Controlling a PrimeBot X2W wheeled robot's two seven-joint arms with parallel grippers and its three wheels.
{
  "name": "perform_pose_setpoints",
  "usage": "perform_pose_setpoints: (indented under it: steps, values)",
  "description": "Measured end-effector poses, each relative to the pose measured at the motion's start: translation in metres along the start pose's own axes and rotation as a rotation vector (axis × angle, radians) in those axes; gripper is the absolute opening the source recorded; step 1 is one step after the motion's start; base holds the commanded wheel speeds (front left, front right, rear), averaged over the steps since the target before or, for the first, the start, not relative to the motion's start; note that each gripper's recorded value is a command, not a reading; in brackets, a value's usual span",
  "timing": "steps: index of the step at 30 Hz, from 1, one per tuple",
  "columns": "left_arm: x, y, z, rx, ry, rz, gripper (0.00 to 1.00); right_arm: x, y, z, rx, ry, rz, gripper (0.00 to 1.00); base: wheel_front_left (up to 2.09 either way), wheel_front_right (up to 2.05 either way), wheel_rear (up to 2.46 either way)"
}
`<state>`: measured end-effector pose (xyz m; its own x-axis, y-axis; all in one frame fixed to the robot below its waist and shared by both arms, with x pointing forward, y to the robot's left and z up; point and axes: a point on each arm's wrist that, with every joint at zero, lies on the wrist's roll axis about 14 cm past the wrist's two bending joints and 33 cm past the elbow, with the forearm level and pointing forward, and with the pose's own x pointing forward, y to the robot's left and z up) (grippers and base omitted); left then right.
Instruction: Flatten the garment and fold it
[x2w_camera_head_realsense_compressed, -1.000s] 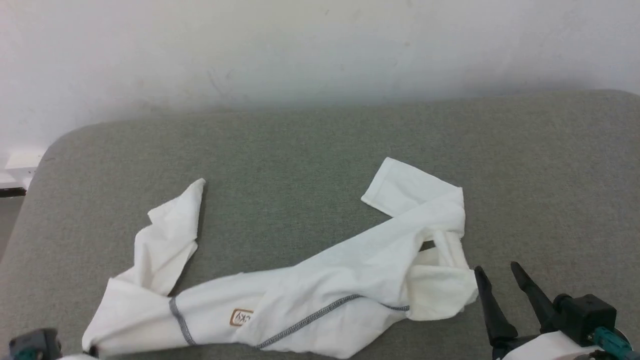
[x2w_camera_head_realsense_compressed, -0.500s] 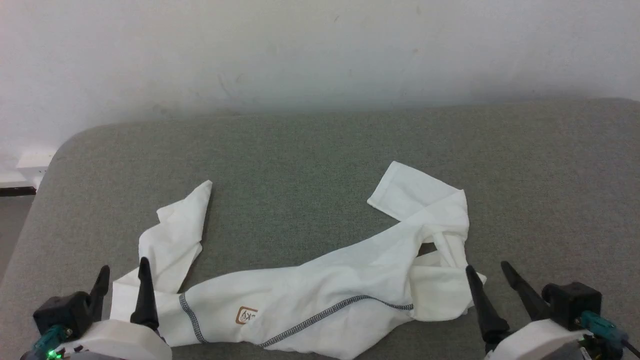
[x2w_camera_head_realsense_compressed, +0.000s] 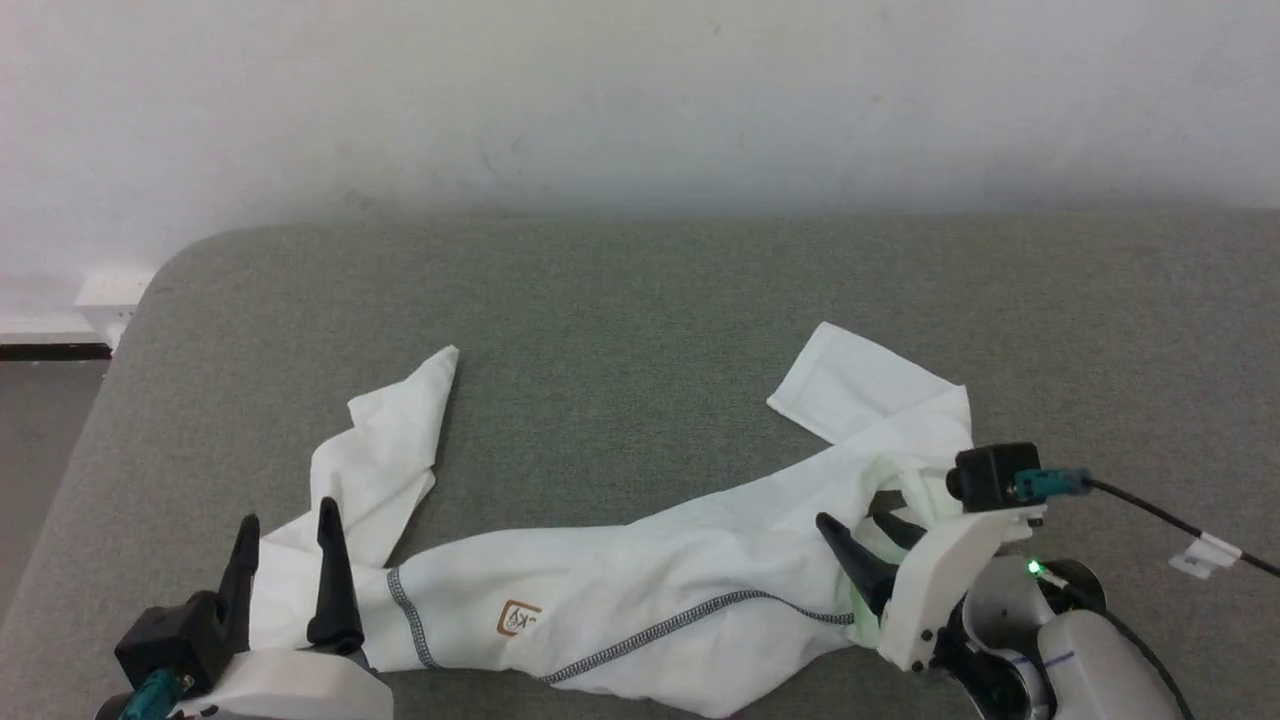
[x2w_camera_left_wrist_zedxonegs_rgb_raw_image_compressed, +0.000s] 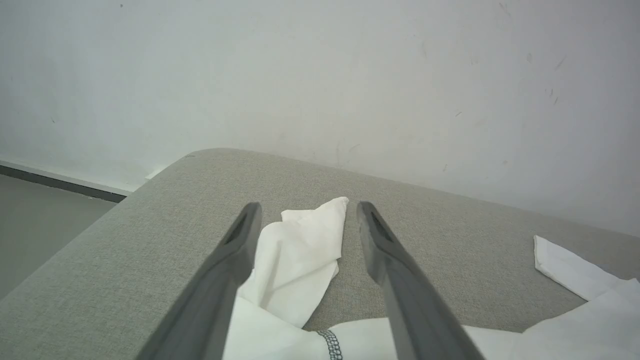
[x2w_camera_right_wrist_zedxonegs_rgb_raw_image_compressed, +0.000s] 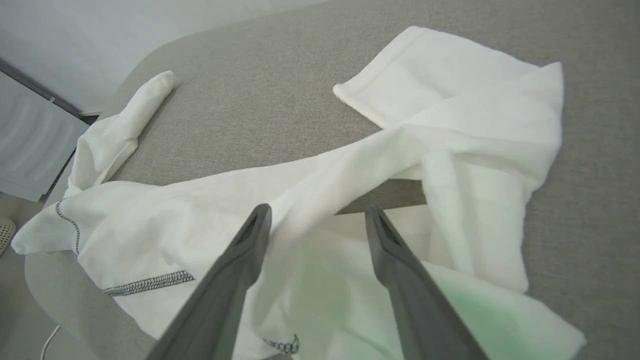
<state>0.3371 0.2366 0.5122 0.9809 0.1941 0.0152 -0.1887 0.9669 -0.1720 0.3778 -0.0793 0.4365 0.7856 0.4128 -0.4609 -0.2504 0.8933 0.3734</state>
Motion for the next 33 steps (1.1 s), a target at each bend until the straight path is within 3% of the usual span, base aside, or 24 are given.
perform_pose_setpoints:
  steps: [3,4,5,6,7,13,19,25,26,29,33]
  values:
    - [-0.003,0.0,-0.002,-0.012,-0.001,0.01,1.0,0.012,0.0,-0.009,0.026,0.08,0.007,1.0,0.0,0.0,0.0]
    - [-0.003,-0.001,-0.002,-0.017,0.0,0.009,1.0,0.015,0.001,-0.014,0.038,0.112,0.015,0.92,0.0,0.0,0.0]
    - [-0.003,-0.001,-0.003,-0.02,0.0,0.009,1.0,0.017,0.002,-0.015,0.034,0.124,0.018,0.47,0.0,0.0,0.0]
    - [-0.003,0.0,-0.003,-0.023,0.001,0.013,1.0,0.02,0.004,-0.011,0.037,0.109,0.023,0.33,0.0,0.0,0.0]
    - [-0.004,0.0,-0.004,-0.026,0.0,0.017,1.0,0.023,0.007,-0.005,0.036,0.088,0.034,0.0,0.0,0.0,0.0]
    - [-0.002,-0.002,-0.005,-0.032,0.0,0.01,1.0,0.022,0.023,0.066,-0.072,-0.187,0.073,0.0,0.0,0.0,0.0]
    - [-0.002,-0.012,0.0,-0.043,-0.02,-0.019,1.0,-0.022,0.032,0.106,-0.142,-0.406,0.127,0.0,0.0,0.0,0.0]
    - [-0.006,-0.014,0.004,-0.049,-0.04,-0.025,1.0,-0.081,-0.028,0.076,-0.071,-0.431,-0.056,0.0,0.0,0.0,0.0]
    - [-0.009,-0.015,0.003,-0.048,-0.035,-0.028,1.0,-0.108,-0.056,0.063,-0.013,-0.443,-0.159,0.0,0.0,0.0,0.0]
    - [-0.011,-0.019,0.0,-0.046,-0.026,-0.044,1.0,-0.15,-0.099,0.046,0.032,-0.451,-0.336,0.0,0.0,0.0,0.0]
    - [-0.012,-0.026,-0.001,-0.046,-0.024,-0.066,1.0,-0.184,-0.135,0.027,0.073,-0.437,-0.489,0.0,0.0,0.0,0.0]
